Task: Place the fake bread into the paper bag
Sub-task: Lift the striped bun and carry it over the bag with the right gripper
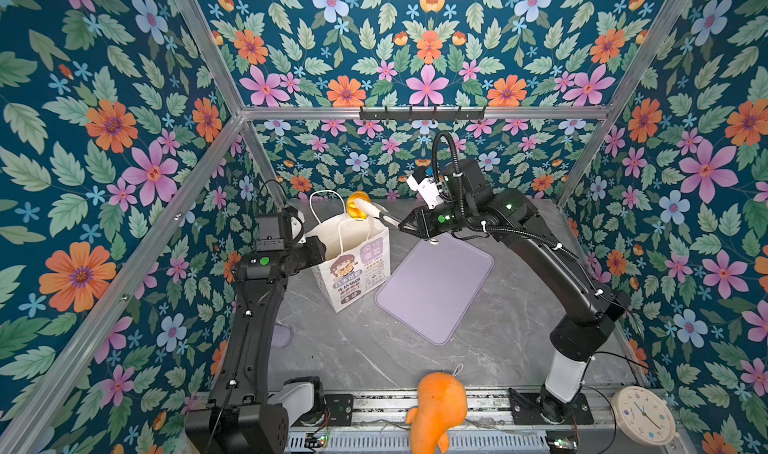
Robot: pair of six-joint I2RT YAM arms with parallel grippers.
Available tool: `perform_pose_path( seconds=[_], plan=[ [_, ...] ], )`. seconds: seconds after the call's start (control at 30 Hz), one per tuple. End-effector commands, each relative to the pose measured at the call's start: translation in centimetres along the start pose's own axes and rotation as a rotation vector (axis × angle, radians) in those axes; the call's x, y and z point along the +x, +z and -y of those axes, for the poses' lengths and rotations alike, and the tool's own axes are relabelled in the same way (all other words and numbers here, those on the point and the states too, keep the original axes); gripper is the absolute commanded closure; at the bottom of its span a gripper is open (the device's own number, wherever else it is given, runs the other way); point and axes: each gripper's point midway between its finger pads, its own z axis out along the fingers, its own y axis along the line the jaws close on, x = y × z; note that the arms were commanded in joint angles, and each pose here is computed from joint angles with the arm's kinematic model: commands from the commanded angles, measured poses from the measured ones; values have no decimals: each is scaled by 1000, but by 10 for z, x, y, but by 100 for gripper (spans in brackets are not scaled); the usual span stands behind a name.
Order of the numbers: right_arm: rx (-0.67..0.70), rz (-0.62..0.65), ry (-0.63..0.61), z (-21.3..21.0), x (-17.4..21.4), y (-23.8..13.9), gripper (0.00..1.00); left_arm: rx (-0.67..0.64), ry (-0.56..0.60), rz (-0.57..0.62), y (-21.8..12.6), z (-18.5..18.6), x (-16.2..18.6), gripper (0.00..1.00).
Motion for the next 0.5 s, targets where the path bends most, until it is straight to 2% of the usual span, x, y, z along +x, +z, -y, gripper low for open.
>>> perform_pose_path(
  seconds=[0.0, 0.47],
  plan=[
    [-27, -33, -35, -11, 4, 7, 72, 9, 4, 11, -2, 2, -3, 62],
    [-7, -123, -48, -14, 31, 28, 73, 12, 6, 13, -4, 3, -3, 62]
  ],
)
